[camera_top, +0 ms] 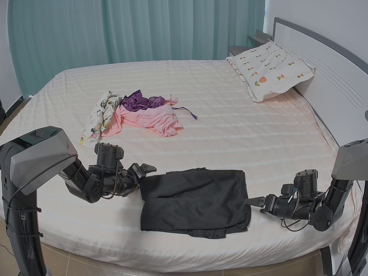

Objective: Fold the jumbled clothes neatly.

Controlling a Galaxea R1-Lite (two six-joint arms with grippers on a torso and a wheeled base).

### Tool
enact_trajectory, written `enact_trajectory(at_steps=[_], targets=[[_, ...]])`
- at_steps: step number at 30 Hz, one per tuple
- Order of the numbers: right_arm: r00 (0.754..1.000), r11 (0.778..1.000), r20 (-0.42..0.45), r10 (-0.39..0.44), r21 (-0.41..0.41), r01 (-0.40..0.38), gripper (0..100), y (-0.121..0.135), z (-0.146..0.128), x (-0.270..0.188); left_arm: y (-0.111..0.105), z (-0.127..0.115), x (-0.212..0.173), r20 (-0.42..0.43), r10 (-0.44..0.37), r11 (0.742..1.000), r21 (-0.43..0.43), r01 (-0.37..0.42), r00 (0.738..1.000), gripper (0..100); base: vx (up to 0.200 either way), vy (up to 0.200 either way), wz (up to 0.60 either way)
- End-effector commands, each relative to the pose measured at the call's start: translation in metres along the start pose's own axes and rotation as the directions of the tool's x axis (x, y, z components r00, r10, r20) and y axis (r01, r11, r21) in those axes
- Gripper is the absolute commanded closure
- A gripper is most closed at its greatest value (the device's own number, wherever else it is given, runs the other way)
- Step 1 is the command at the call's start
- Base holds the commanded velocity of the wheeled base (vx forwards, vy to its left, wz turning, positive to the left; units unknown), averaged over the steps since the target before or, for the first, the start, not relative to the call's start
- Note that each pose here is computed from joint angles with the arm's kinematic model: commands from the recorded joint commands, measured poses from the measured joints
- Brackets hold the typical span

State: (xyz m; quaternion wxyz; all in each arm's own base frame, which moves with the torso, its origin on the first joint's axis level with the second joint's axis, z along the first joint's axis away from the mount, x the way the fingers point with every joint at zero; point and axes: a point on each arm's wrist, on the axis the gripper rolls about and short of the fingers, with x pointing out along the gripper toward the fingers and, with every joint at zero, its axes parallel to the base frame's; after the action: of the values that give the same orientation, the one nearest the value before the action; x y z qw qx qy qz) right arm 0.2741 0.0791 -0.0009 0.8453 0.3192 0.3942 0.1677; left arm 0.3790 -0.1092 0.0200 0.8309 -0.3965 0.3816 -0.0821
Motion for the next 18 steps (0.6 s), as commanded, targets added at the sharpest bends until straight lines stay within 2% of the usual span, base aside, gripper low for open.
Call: enact_trajectory(at_steps=[1,18], targets=[[1.000,1.000,-0.025,-0.007,0.003,0.007,0,-0.001,-0.006,0.001,0.004,-0.002,0.007,-0.013,0.007,1.000,-0.003,-0.007,1.000,100,0.000,0.000,0.00],[0.996,1.000,-0.086,0.024,-0.014,-0.025,0,0.010,-0.024,0.014,0.002,0.002,0.007,0.021,-0.017,1.000,-0.002,0.017,1.000,100,0.000,0.000,0.00]])
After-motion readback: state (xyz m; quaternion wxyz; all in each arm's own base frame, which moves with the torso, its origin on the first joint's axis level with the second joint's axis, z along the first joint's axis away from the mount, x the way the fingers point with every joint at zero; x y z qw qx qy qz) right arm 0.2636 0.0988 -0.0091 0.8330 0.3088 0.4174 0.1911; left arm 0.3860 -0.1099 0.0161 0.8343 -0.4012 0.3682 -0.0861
